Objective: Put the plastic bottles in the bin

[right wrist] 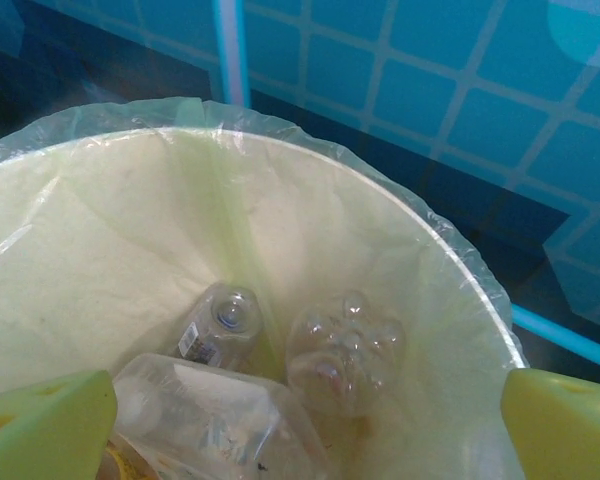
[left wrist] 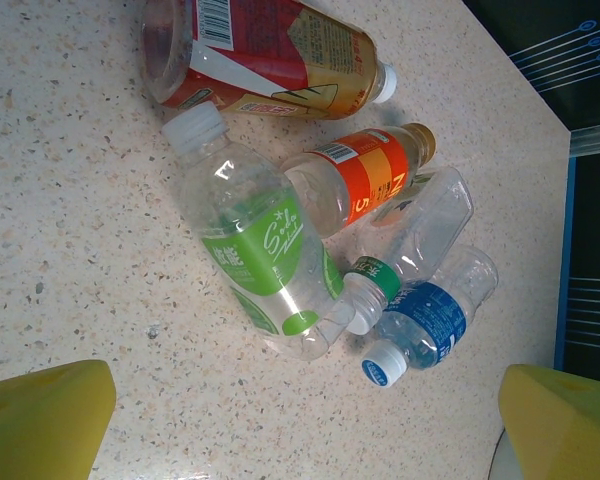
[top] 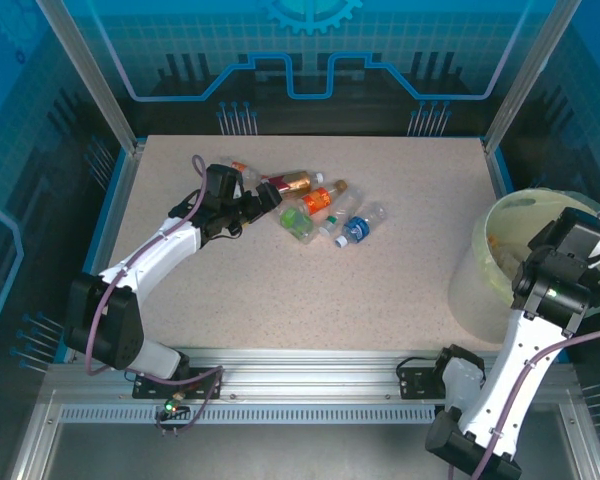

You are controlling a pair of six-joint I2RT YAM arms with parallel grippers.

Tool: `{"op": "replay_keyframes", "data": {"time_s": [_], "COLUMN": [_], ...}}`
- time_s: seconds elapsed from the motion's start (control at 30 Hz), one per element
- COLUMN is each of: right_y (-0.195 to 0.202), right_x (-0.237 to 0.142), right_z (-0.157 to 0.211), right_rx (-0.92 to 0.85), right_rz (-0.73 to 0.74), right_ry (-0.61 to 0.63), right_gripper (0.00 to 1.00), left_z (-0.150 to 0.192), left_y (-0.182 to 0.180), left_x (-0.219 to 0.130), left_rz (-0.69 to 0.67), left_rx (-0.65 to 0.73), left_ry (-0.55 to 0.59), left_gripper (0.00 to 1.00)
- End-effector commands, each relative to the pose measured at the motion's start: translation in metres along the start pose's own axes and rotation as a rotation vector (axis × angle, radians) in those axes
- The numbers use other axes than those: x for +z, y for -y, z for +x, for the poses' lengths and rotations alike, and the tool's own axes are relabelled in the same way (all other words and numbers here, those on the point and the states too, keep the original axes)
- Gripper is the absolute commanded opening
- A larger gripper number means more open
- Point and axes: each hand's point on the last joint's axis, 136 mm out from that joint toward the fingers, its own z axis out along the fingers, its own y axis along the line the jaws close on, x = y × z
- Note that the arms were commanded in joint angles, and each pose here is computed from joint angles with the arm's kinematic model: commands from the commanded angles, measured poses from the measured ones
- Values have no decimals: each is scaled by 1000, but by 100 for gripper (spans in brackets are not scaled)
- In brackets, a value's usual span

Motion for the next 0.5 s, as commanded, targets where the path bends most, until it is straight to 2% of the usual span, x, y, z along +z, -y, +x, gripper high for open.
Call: {"op": "replay_keyframes", "data": {"time_s": [0.0, 0.07, 0.23, 0.47], "right_y": [-7, -26, -88, -135], "right_x": [-9, -18, -64, -118], "right_z": [-3, -5, -11, -10], "right_rx": [25, 33, 45, -19], "right_rz": [-67, -196, -632, -1008], "right_ry": [2, 17, 66, 49], "right_gripper": [100, 100, 100, 100], "left_z": [-3, -2, -2, 0], "left_y": [-1, -2, -16, -40], "left_x": [1, 4, 13, 28], "left_rz": [-10, -13, -95, -243], "left_rx": [17, 19, 9, -35], "left_ry": [5, -2, -17, -36], "left_gripper": [99, 99, 99, 99]}}
